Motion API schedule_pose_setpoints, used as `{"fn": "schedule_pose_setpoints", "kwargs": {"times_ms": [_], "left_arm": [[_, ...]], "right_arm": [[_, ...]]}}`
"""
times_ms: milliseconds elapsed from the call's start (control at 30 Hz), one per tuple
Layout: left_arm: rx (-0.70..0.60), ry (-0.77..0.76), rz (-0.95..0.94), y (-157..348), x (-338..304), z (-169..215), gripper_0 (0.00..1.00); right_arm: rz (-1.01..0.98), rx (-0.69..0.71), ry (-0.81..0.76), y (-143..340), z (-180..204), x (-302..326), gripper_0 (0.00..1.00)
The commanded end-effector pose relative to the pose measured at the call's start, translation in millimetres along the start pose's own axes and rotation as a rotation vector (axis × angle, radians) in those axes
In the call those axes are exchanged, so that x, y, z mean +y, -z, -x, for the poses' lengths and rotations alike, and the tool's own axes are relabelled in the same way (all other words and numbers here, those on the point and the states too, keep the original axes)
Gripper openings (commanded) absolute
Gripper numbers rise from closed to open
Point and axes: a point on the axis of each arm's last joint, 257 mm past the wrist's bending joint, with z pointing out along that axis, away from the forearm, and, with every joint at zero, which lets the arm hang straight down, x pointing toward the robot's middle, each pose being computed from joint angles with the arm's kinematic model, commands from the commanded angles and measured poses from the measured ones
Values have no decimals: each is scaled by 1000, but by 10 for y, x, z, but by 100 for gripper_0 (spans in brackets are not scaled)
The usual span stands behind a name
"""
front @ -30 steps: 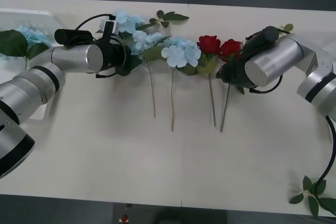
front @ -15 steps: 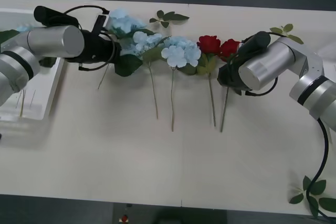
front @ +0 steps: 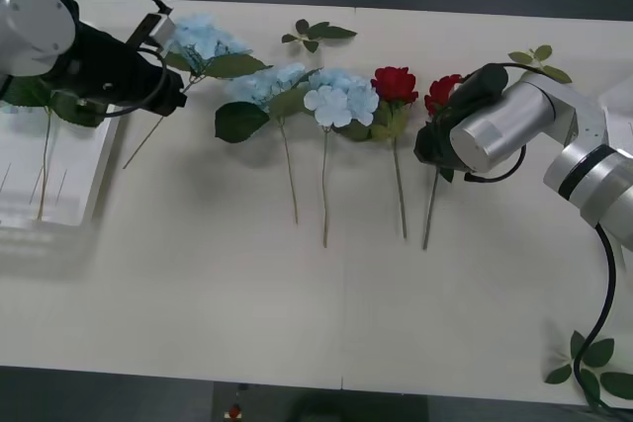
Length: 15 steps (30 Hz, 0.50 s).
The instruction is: Put the red flowers into the right box and the blue flowers into the left box
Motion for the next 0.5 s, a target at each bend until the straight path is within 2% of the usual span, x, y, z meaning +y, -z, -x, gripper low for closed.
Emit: {"fn": "schedule_pose_setpoints", "kwargs": {"times_ms": [33,233,500], "left_arm": [[15,-71,36,482,137,154,0],[-5,-84,24,904,141,324,0],[-38,-127,102,1574,297,543,0]], "right_arm": [[39,-48,-5,258,420,88,0],[13,1,71,956,792,-209,0],[-69,94,150,2093,1195,-1061,0]]}}
